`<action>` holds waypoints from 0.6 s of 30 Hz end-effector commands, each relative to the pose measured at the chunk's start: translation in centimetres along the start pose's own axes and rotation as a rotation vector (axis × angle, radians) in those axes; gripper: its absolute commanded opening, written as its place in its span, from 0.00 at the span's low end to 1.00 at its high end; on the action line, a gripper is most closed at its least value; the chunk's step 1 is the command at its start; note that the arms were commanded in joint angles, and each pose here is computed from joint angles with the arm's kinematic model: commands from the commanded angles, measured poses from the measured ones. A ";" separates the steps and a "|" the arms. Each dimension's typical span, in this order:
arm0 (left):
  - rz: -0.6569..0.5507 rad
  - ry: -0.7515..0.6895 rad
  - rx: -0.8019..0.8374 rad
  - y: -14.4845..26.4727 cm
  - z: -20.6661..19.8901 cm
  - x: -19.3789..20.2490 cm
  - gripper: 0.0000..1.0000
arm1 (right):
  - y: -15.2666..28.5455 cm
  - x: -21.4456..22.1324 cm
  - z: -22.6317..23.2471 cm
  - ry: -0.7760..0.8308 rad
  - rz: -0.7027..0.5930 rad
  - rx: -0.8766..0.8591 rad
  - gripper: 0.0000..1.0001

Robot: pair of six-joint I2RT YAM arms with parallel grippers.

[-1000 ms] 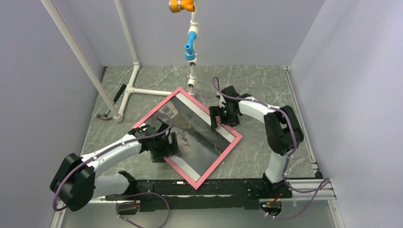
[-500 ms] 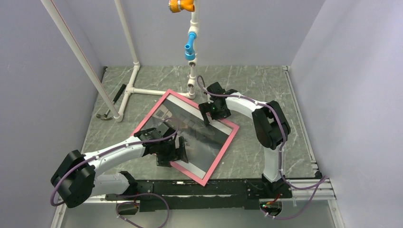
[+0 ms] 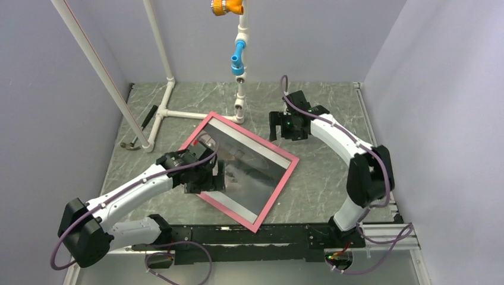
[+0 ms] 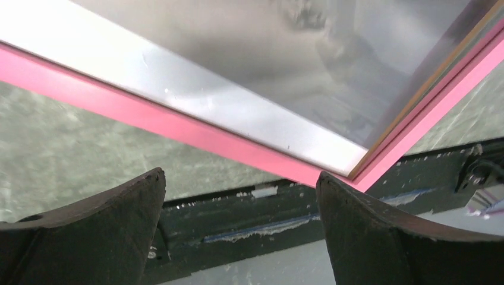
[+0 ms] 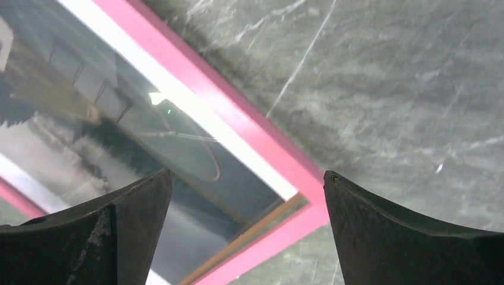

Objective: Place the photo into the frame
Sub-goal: Adjust the photo frame at the center of the board.

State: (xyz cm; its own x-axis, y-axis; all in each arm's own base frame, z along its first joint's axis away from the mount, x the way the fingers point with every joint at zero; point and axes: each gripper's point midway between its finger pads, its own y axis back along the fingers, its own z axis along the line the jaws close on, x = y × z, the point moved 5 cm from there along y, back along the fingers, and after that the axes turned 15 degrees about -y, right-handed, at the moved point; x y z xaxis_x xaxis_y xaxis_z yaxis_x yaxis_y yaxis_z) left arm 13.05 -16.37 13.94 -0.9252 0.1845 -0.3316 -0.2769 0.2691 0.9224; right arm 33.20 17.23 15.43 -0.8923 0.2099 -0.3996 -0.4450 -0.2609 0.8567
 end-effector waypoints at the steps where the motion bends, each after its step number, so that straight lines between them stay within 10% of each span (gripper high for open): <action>1: -0.084 -0.045 -0.080 1.3 1.6 -3.6 0.99 | 3.1 3.3 -0.9 -0.065 0.053 0.025 1.00; 18: -0.113 0.149 -0.414 -1.9 15.0 -15.6 0.97 | 1.9 14.9 -2.1 -0.286 0.310 -0.165 0.74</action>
State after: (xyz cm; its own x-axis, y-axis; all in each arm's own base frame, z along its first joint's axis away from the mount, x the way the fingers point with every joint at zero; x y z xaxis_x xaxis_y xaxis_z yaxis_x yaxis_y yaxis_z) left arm 29.44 -8.66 14.38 -0.9181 0.0402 -0.3943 -0.3957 -0.0350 0.9177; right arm 17.43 14.99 9.88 -0.9450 0.3267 -0.0146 -0.1419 -0.3695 0.9183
